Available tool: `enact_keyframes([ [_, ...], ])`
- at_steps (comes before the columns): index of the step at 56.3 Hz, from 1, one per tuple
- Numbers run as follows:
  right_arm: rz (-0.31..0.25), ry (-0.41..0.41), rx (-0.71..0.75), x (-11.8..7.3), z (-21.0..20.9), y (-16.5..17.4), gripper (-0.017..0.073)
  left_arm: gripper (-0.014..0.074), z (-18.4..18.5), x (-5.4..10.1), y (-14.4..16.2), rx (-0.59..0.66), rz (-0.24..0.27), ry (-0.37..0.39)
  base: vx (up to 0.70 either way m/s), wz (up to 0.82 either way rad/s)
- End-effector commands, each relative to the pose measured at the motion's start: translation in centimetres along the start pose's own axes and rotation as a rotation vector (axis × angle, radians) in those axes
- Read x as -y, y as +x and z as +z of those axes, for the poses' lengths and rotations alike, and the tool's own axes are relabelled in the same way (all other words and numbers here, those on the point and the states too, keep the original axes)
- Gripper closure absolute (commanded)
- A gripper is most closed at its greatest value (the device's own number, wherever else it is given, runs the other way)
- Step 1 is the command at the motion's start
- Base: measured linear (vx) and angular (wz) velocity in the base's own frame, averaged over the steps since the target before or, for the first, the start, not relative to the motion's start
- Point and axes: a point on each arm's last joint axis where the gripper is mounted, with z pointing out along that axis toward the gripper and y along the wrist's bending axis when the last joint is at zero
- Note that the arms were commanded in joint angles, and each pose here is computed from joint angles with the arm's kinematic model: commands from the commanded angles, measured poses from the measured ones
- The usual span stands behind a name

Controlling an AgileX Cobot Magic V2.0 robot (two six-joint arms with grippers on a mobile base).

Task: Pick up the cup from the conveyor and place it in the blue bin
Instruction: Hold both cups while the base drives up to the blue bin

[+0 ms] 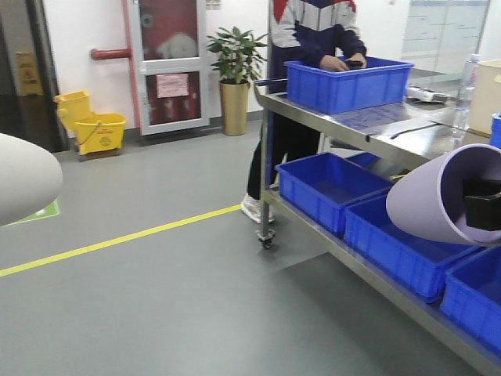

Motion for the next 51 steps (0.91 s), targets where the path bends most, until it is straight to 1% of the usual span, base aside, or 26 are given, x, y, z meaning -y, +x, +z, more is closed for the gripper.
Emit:
enact_keyframes([
  [1,-0.006,0.006,0.132,-0.03,-1.23,-1.66,0.0568,0.0542,-0.56,-0.03,-1.59,0.117,-0.015,-0.01,0.27,-0.33],
  [21,-0.006,0.006,0.132,-0.03,-1.23,-1.66,0.0568,0.0542,-0.56,-0.03,-1.59,0.117,-0.015,-0.01,0.3,-0.18],
  [51,-0.006,0.006,0.132,-0.03,-1.23,-1.66,0.0568,0.0542,-0.6,-0.03,-1.6,0.117,-0.015,-0.01,0.36,0.06],
])
